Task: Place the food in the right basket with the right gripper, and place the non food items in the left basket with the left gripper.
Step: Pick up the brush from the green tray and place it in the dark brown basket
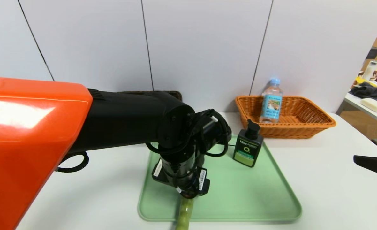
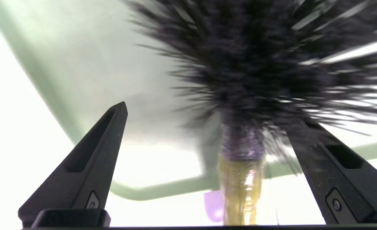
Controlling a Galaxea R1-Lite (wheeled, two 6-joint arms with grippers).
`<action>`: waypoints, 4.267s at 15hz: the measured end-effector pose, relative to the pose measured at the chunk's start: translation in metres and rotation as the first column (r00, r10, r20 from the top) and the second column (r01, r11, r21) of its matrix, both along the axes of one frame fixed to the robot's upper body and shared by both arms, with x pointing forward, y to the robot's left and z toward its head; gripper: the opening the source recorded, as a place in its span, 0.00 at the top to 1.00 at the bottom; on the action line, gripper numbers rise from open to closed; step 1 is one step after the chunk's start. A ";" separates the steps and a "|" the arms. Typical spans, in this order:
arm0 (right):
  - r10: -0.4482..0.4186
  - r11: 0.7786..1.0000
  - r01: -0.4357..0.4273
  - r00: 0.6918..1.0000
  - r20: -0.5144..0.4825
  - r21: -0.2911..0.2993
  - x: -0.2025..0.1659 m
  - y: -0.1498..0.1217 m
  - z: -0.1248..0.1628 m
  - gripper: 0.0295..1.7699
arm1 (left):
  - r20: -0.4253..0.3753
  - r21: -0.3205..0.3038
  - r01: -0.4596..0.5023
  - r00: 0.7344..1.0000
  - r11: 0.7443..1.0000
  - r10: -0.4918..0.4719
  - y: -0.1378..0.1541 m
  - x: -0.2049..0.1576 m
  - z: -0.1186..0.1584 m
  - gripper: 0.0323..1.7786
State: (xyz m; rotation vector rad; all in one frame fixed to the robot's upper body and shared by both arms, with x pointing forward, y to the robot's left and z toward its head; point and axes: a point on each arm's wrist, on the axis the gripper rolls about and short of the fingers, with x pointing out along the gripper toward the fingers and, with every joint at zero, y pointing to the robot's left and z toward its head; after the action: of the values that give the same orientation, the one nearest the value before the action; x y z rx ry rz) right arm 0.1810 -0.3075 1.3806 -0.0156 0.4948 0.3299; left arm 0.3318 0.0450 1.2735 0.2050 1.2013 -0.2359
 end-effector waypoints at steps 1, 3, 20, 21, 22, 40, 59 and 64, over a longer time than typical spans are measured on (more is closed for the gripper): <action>0.000 1.000 0.000 1.000 0.000 0.000 0.000 0.000 0.000 0.04 | 0.000 0.000 -0.001 1.000 1.000 0.001 0.001 0.000 0.001 0.05; 0.000 1.000 0.000 1.000 0.001 0.000 -0.001 0.000 -0.001 0.04 | 0.003 -0.005 -0.002 1.000 1.000 0.002 0.002 -0.001 0.003 0.05; 0.000 1.000 0.000 1.000 0.006 0.004 -0.003 -0.001 0.000 0.04 | -0.033 -0.018 0.022 0.999 1.000 -0.023 -0.005 -0.010 -0.001 0.05; 0.000 1.000 0.000 1.000 0.007 0.004 -0.003 -0.001 0.000 0.04 | -0.035 -0.016 0.023 0.999 1.000 -0.023 -0.005 -0.011 -0.001 0.05; 0.000 1.000 0.000 1.000 0.007 0.003 -0.003 -0.001 0.000 0.04 | -0.035 -0.015 0.022 0.999 1.000 -0.023 -0.004 -0.011 -0.001 0.05; 0.000 1.000 0.000 1.000 0.007 0.004 -0.005 -0.002 -0.002 0.04 | -0.045 -0.015 0.002 0.999 1.000 -0.003 -0.004 -0.009 -0.006 0.39; 0.001 1.000 -0.001 1.000 0.017 0.006 -0.009 -0.003 -0.002 0.04 | -0.018 -0.075 -0.045 0.999 0.996 0.044 0.004 -0.016 0.012 0.83; 0.002 1.000 -0.003 1.000 0.017 0.006 -0.010 -0.003 -0.002 0.04 | 0.030 -0.161 -0.060 0.997 0.985 0.066 0.017 -0.028 0.046 0.83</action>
State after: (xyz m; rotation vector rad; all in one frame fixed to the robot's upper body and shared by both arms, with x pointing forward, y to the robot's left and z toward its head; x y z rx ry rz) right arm 0.1712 -0.3105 1.3782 -0.0134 0.4771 0.3334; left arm 0.3037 0.0621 1.3193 0.0301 1.1464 -0.2712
